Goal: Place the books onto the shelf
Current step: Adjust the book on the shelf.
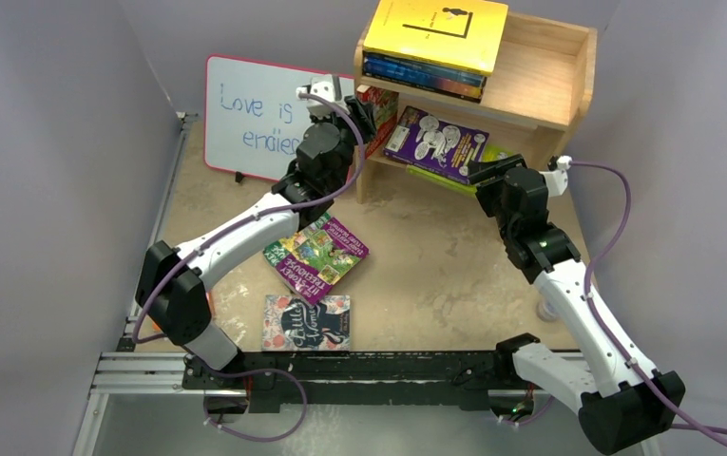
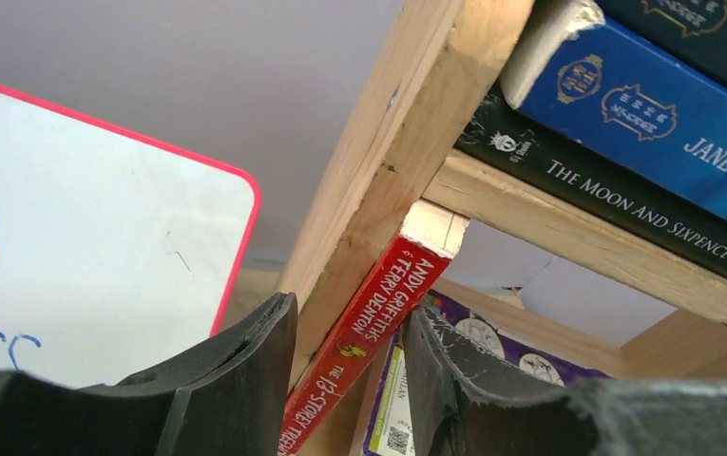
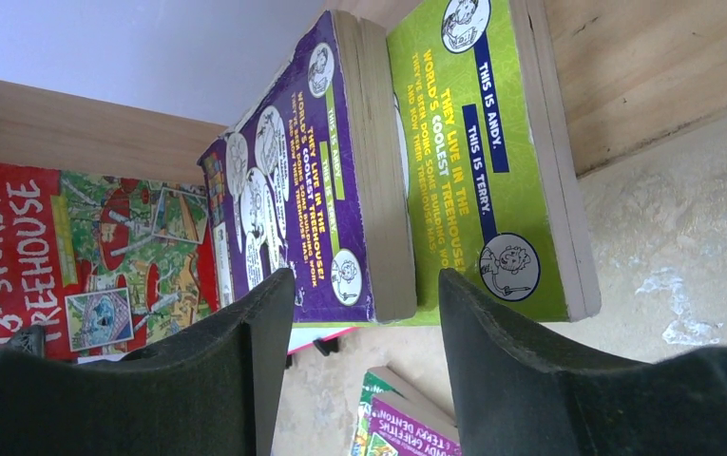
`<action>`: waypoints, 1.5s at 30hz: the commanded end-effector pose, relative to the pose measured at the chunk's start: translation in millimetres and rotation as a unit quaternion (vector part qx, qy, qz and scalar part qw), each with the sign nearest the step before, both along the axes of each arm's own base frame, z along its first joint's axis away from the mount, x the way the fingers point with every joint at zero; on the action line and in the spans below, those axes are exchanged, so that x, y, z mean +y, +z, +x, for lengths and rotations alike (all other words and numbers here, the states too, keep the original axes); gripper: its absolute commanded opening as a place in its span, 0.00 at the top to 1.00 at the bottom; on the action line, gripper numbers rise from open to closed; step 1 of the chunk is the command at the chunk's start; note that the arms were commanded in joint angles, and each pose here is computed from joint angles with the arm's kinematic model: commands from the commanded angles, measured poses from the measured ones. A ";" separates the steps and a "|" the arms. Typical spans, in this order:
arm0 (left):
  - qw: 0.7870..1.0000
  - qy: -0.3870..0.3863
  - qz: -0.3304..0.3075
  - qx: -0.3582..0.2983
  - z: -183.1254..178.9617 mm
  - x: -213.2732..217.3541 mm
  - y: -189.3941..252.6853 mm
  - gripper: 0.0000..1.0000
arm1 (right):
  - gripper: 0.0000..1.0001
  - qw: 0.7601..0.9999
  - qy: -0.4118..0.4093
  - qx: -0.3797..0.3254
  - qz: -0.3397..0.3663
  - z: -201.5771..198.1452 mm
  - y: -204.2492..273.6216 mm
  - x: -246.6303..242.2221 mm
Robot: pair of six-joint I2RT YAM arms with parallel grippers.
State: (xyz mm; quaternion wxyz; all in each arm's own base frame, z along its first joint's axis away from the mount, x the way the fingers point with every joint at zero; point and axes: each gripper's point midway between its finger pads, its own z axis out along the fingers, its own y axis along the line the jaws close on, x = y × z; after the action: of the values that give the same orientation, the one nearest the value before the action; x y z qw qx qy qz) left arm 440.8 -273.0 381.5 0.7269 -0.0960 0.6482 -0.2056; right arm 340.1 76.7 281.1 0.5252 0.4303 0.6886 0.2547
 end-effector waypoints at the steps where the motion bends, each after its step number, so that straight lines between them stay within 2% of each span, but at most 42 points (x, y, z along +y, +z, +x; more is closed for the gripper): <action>1: 0.994 0.093 -0.059 -0.009 13.4 66.4 32.1 0.54 | 0.41 0.999 -0.010 -0.030 -0.004 -1.8 20.8 -7.0; 8: 0.998 0.031 -0.057 -0.027 -1.2 54.4 40.7 0.42 | 0.30 1.000 -0.010 -0.014 -0.009 -4.3 15.6 -7.9; 14: 0.999 -0.006 -0.044 -0.029 -16.1 49.7 43.7 0.41 | 0.28 1.000 -0.009 0.018 -0.015 -7.7 -0.5 -7.8; 22: 0.998 -0.046 -0.026 -0.023 -16.7 33.7 33.7 0.40 | 0.34 1.000 0.011 0.017 -0.007 2.4 -1.0 3.4; 28: 0.998 -0.062 -0.020 -0.024 -6.2 19.7 27.6 0.59 | 0.38 1.000 0.006 0.007 -0.008 2.7 5.2 0.8; 32: 0.996 -0.078 -0.024 -0.033 -4.0 10.7 31.2 0.77 | 0.40 1.000 0.006 0.005 -0.008 3.3 6.4 1.3; 33: 0.996 -0.079 -0.023 -0.032 -2.5 9.4 30.2 0.79 | 0.40 1.000 0.007 0.005 -0.007 3.6 6.3 1.9; 45: 0.999 -0.038 -0.003 -0.028 15.9 13.9 12.4 0.80 | 0.40 1.000 0.013 0.006 -0.008 8.5 5.3 5.2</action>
State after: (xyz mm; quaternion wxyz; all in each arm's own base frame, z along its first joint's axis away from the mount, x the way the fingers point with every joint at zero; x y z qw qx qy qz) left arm 435.2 -281.2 388.0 0.7116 -0.0273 0.6434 -0.2810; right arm 344.4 83.0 272.0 0.5106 0.4216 0.7065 0.2496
